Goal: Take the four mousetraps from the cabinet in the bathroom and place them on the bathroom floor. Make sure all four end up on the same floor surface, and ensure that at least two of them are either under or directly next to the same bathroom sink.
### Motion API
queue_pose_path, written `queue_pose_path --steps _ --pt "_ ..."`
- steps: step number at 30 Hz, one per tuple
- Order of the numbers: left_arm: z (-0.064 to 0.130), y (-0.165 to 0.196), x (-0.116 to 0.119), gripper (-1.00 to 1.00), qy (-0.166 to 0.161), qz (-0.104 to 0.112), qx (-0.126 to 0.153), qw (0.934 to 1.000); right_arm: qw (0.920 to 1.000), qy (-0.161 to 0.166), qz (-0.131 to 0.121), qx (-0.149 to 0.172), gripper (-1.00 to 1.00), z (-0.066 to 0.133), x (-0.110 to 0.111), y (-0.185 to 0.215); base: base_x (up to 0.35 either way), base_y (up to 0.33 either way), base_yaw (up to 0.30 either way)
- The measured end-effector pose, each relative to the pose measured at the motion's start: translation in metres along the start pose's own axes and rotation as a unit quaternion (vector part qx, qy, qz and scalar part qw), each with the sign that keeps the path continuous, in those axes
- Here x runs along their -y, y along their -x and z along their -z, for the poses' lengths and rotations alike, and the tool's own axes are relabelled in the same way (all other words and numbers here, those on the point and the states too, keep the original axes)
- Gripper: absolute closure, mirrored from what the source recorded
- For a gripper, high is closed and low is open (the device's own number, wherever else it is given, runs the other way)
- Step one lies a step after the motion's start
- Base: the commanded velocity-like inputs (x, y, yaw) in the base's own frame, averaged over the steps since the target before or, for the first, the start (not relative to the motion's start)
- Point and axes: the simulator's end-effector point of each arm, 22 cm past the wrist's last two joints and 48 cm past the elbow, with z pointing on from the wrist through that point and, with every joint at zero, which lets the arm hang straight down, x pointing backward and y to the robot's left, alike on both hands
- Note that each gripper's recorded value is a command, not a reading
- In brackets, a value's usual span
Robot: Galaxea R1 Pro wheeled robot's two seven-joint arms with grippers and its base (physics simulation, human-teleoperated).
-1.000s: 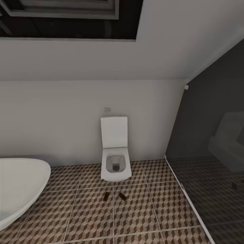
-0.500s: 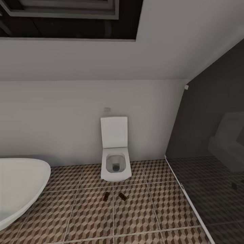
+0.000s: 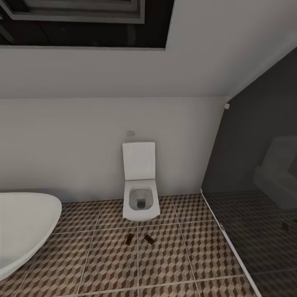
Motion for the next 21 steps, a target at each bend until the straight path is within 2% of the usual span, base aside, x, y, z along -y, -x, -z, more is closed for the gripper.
queue_pose_path --steps 21 --pt "0.0 0.0 0.0 -1.0 0.0 0.0 0.0 1.0 1.0 0.0 0.0 0.0 -1.0 0.0 -0.0001 0.0001 0.0 0.0 0.0"
